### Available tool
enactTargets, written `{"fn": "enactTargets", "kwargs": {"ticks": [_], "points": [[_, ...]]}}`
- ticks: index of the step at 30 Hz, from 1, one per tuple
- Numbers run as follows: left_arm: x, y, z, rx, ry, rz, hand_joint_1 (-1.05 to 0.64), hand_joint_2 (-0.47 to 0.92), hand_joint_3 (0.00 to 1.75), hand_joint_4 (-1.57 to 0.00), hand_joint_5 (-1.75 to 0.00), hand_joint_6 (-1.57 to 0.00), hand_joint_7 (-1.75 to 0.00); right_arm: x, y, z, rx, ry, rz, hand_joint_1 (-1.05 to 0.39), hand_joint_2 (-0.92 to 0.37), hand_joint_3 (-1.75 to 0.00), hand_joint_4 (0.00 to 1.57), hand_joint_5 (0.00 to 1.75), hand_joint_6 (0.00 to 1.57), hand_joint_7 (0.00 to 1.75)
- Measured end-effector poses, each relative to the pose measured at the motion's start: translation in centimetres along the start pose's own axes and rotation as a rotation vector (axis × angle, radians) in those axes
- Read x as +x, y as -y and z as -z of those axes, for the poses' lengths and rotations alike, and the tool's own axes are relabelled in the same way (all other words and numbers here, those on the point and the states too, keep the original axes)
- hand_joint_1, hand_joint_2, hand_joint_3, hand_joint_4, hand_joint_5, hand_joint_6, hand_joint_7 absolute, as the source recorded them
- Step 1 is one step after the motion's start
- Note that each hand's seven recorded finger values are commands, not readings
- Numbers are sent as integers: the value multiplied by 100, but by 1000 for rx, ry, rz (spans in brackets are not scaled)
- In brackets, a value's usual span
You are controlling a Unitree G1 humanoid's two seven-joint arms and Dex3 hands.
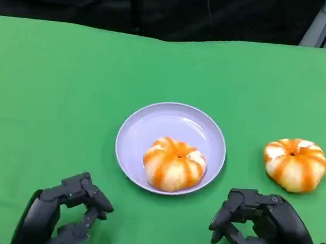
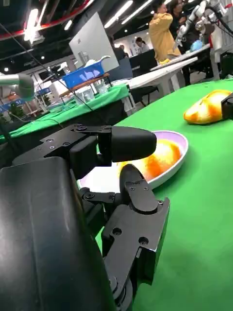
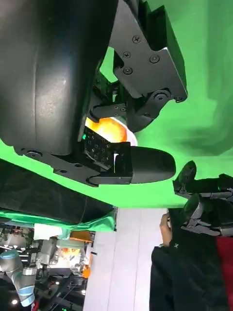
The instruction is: Grasp the bread from the table and place it into the plate.
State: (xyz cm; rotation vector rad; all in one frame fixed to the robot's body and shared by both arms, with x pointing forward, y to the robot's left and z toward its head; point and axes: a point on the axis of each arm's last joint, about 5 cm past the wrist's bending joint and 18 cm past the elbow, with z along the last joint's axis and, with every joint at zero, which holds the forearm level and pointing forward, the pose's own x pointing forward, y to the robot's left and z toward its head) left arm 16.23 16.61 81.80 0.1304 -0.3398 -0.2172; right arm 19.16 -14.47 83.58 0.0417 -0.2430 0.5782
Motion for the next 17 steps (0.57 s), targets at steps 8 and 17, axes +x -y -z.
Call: {"fn": "enactTargets", "kwargs": {"ticks": [8, 17], "points": [[-1, 1, 3, 1, 2, -2, -9, 70, 87, -66, -154, -70, -139, 0, 0, 0, 0, 0, 0, 9, -69, -91, 87, 128, 93, 90], [2, -2, 3, 9, 2, 1, -11, 71, 85, -68, -155, -72, -135, -12, -1, 15, -2, -1, -5, 7, -70, -88, 88, 125, 94, 87]]}}
